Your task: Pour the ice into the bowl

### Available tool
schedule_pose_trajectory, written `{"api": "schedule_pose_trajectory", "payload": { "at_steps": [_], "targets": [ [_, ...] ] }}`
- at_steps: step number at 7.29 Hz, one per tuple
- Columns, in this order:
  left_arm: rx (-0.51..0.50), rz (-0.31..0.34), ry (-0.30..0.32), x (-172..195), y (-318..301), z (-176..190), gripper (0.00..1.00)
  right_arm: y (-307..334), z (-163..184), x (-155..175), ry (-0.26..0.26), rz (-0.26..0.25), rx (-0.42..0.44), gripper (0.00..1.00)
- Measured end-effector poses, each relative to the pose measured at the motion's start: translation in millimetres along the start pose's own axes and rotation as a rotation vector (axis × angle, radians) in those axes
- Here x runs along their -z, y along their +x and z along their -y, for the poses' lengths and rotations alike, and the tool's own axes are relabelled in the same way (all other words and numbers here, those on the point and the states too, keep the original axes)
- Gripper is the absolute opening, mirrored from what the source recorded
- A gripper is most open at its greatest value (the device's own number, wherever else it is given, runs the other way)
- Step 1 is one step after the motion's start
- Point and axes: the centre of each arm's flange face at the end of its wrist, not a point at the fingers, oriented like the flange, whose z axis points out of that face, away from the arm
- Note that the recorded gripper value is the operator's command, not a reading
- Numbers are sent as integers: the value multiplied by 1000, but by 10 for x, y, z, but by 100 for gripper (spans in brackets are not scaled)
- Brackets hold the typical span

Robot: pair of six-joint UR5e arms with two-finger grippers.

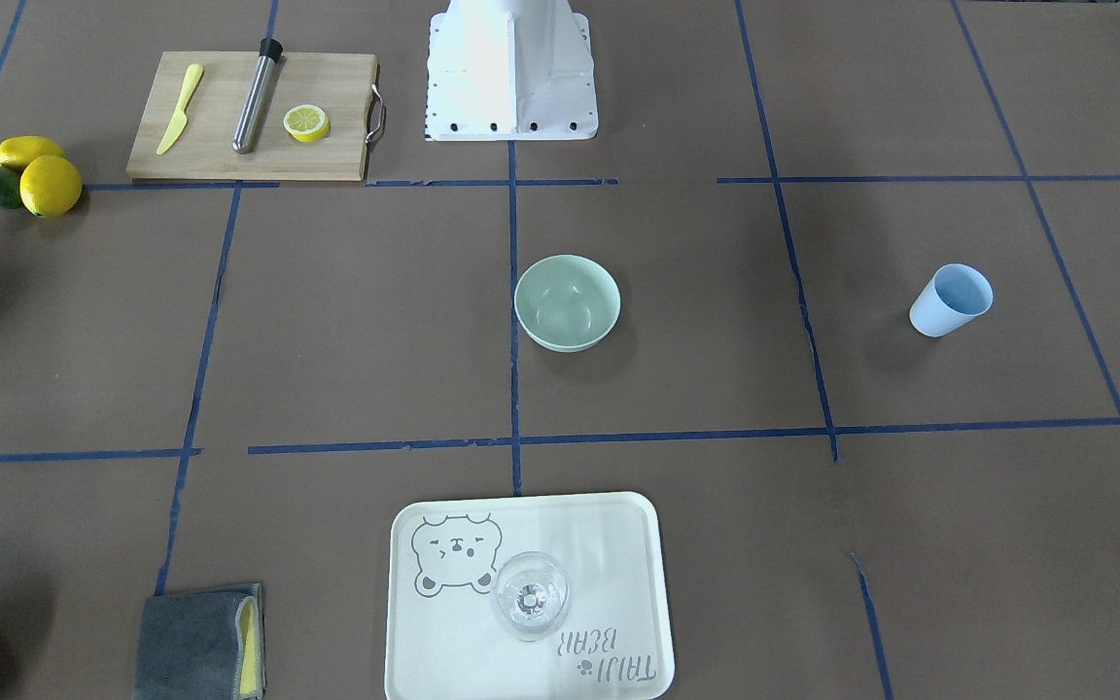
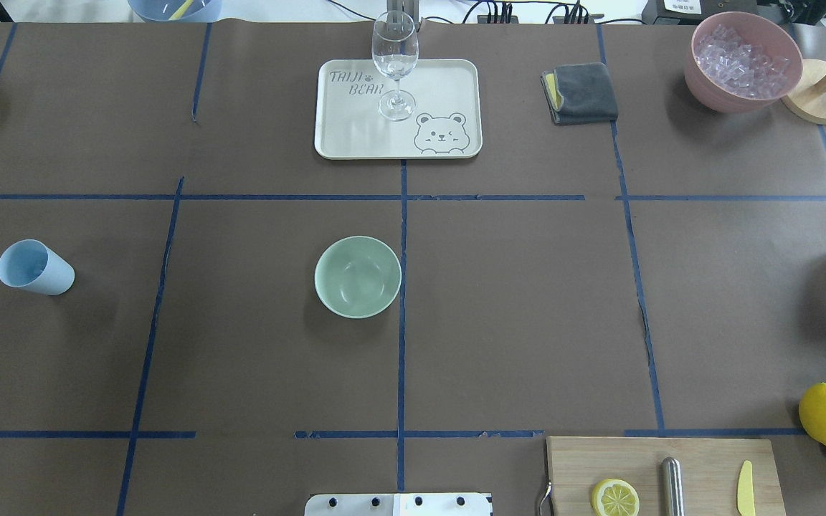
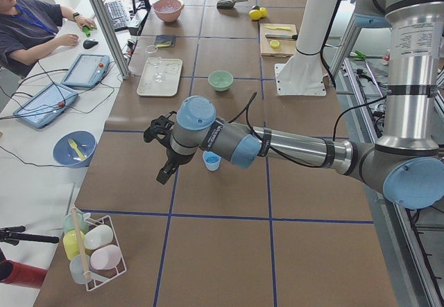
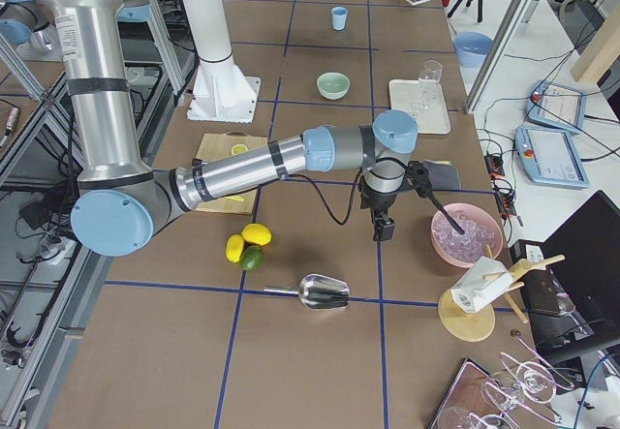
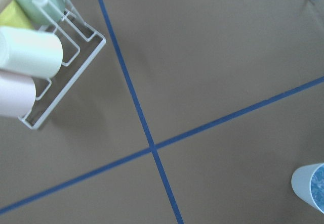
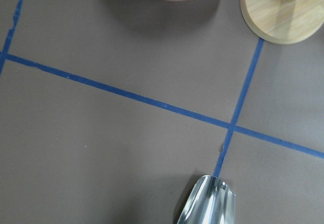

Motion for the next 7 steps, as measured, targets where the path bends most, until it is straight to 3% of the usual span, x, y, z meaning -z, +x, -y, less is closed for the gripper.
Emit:
{"api": "schedule_pose_trajectory", "payload": {
  "at_steps": [3, 5, 7],
  "targets": [
    [51, -31, 206, -7, 350, -151, 100, 301, -425, -194, -41, -10, -34, 100],
    [25, -27, 335, -219, 738, -504, 100, 335, -494, -237, -51, -10, -44, 100],
    [96, -40, 432, -392, 1060, -685, 100, 355, -520, -264, -57, -10, -55, 100]
  ]
}}
